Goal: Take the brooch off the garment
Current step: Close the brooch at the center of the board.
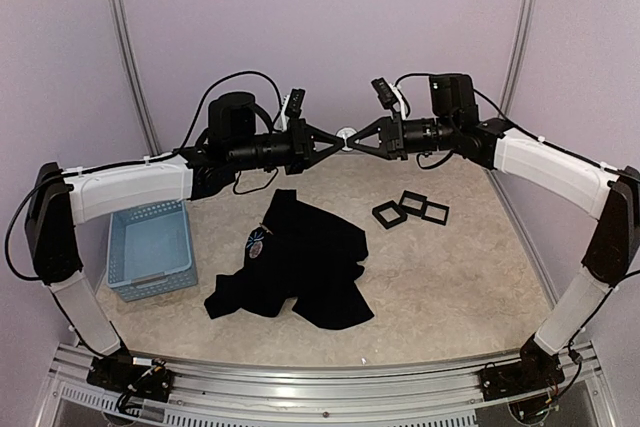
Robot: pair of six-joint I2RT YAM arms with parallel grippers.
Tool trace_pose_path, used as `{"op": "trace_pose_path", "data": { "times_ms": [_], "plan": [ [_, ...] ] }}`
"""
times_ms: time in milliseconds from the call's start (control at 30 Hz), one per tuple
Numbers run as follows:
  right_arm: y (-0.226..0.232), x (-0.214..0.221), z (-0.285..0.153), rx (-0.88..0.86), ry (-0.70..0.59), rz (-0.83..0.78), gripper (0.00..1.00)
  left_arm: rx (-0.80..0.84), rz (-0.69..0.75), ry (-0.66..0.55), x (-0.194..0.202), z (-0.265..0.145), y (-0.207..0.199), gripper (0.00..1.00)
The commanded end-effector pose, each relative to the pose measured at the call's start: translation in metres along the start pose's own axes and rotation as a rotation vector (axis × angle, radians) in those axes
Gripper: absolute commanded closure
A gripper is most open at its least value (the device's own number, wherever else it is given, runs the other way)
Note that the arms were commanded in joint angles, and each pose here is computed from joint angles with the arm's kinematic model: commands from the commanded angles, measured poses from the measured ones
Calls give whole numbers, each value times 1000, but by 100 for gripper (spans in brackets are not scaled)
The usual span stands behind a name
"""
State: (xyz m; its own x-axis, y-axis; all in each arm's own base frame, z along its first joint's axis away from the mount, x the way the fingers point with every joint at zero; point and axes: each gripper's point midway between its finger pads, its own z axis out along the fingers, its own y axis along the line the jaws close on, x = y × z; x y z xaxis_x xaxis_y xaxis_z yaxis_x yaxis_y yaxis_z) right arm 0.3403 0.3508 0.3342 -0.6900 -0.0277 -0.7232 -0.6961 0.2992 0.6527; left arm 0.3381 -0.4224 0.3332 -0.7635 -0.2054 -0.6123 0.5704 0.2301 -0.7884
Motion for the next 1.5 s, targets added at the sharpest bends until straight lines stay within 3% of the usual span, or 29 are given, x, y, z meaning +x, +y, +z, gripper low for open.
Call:
{"op": "trace_pose_path", "data": {
  "times_ms": [0, 433, 933, 1467],
  "plan": [
    [-56, -4, -12, 217, -69, 52, 100, 80, 7, 1, 1, -6, -27, 100],
    [-58, -8, -16, 216, -84, 49, 100, 102, -61, -63, -6, -21, -12, 100],
    [-113, 3, -40, 487, -89, 157, 100, 117, -51, -74, -8, -23, -15, 100],
    [-111, -8, -64, 515, -187, 157, 94, 98, -84, -104, -7, -30, -9, 100]
  ]
}}
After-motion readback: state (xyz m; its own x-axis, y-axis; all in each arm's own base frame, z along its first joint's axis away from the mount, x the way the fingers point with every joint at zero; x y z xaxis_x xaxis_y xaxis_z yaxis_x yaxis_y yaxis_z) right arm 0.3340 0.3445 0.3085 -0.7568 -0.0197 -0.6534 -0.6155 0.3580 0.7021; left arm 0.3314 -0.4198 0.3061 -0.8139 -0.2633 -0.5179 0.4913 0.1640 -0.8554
